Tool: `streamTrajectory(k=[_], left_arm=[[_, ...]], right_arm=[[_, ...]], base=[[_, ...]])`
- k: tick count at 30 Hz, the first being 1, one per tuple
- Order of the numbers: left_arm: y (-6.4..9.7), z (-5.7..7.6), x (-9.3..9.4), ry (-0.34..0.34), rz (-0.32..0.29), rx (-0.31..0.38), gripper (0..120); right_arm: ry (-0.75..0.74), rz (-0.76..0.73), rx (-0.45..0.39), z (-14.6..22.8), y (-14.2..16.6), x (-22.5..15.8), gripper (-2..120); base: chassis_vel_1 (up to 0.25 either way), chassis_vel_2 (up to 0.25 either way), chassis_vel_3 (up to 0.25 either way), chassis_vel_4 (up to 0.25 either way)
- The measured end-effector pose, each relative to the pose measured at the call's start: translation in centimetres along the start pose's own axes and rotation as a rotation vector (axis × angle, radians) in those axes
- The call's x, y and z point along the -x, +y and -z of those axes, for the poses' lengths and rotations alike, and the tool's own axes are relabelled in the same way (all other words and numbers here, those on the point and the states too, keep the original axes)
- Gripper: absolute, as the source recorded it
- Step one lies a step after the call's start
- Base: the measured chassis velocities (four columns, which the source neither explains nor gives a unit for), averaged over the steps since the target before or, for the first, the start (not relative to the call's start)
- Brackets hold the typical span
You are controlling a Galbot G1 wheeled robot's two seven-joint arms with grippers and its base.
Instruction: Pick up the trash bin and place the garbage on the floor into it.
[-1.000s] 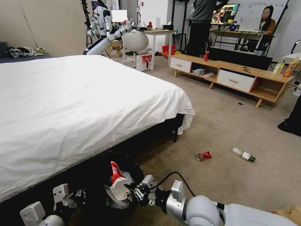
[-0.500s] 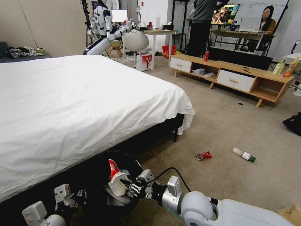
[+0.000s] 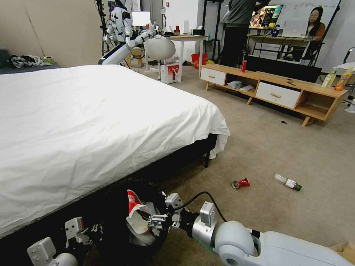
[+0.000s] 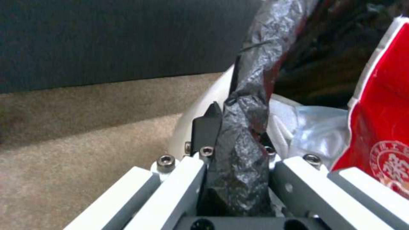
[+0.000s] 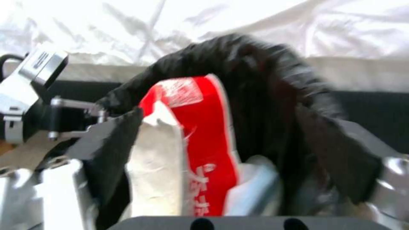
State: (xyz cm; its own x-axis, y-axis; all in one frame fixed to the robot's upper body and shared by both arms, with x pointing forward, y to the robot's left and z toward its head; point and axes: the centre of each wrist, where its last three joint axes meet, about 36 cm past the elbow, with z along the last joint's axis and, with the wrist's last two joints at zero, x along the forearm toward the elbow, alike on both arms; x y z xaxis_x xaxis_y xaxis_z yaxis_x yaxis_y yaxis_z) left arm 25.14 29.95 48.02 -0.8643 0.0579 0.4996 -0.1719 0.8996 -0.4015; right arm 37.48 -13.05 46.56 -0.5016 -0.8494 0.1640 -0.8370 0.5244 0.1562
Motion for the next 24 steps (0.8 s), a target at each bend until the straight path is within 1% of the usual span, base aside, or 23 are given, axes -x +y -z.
streamTrajectory(k=[1,2,4,6,19,24], left_arm=[[0.0,0.0,0.0,0.0,0.0,0.0,2],[0.0,0.0,0.0,0.001,0.0,0.0,2],[0.0,0.0,0.0,0.002,0.0,0.0,2],[0.0,0.0,-0.1,0.002,0.001,0.001,2],[0.0,-0.1,-0.4,0.002,0.01,0.005,2],[0.0,0.0,-0.6,-0.001,0.023,0.017,2]], right_arm=[[0.0,0.0,0.0,0.0,0.0,0.0,96],[-0.013,-0.006,-0.002,0.6,0.0,-0.4,99],[-0.02,-0.009,-0.004,0.8,0.0,-0.6,99],[-0.044,-0.017,-0.01,2.1,0.2,-1.3,100],[-0.098,-0.026,-0.017,3.8,0.5,-2.3,100],[-0.184,-0.102,-0.037,5.8,-1.0,-4.2,100]], base=[[0.0,0.0,0.0,0.0],[0.0,0.0,0.0,0.0],[0.0,0.0,0.0,0.0],[0.0,0.0,0.0,0.0],[0.0,0.0,0.0,0.0],[0.0,0.0,0.0,0.0]])
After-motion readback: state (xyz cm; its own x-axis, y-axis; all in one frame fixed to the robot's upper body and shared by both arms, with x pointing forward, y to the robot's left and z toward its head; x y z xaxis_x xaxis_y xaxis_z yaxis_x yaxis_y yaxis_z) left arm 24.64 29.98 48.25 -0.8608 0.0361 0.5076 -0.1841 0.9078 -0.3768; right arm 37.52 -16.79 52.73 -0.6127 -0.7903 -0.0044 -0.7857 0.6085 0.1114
